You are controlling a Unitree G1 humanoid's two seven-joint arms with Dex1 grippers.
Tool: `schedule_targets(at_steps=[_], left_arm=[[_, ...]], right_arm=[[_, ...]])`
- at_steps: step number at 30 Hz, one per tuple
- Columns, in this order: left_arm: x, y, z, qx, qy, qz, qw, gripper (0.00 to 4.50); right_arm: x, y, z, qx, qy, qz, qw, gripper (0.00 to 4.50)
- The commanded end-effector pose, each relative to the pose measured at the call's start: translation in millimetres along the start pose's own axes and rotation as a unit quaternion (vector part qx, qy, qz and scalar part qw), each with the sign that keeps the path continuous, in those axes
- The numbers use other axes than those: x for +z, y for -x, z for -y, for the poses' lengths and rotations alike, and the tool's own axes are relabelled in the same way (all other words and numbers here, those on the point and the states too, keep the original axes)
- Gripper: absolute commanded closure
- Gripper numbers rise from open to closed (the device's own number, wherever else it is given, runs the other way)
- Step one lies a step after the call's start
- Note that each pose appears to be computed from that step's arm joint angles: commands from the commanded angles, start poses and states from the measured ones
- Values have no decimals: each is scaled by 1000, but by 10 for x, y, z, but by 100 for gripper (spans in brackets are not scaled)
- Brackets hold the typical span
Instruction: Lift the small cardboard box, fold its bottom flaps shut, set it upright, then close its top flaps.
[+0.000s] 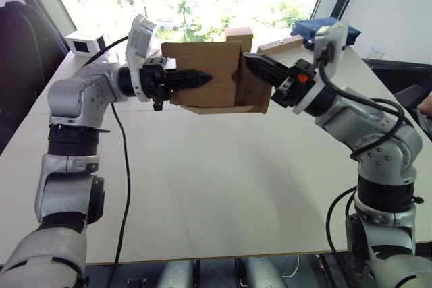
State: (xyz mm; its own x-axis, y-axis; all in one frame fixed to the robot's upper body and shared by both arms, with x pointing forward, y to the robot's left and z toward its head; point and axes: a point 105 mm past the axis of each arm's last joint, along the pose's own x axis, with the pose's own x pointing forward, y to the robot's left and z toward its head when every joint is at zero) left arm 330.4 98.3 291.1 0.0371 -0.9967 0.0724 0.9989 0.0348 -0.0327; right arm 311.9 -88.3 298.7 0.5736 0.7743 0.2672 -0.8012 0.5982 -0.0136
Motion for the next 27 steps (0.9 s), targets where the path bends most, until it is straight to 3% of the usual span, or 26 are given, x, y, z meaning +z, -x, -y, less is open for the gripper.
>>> schedule_targets(at_steps=[1, 17, 27], left_arm=[[123, -17, 129, -31, -14, 11, 999, 450], [33, -23, 150, -32, 29, 23, 999, 450], [90, 20, 153, -38, 47, 42, 997, 450]], right_arm=[[59, 1, -73, 8, 16, 11, 1000, 445], [51, -65, -219, 20, -24, 42, 999, 445], [-3, -49, -166, -3, 22, 31, 999, 445]])
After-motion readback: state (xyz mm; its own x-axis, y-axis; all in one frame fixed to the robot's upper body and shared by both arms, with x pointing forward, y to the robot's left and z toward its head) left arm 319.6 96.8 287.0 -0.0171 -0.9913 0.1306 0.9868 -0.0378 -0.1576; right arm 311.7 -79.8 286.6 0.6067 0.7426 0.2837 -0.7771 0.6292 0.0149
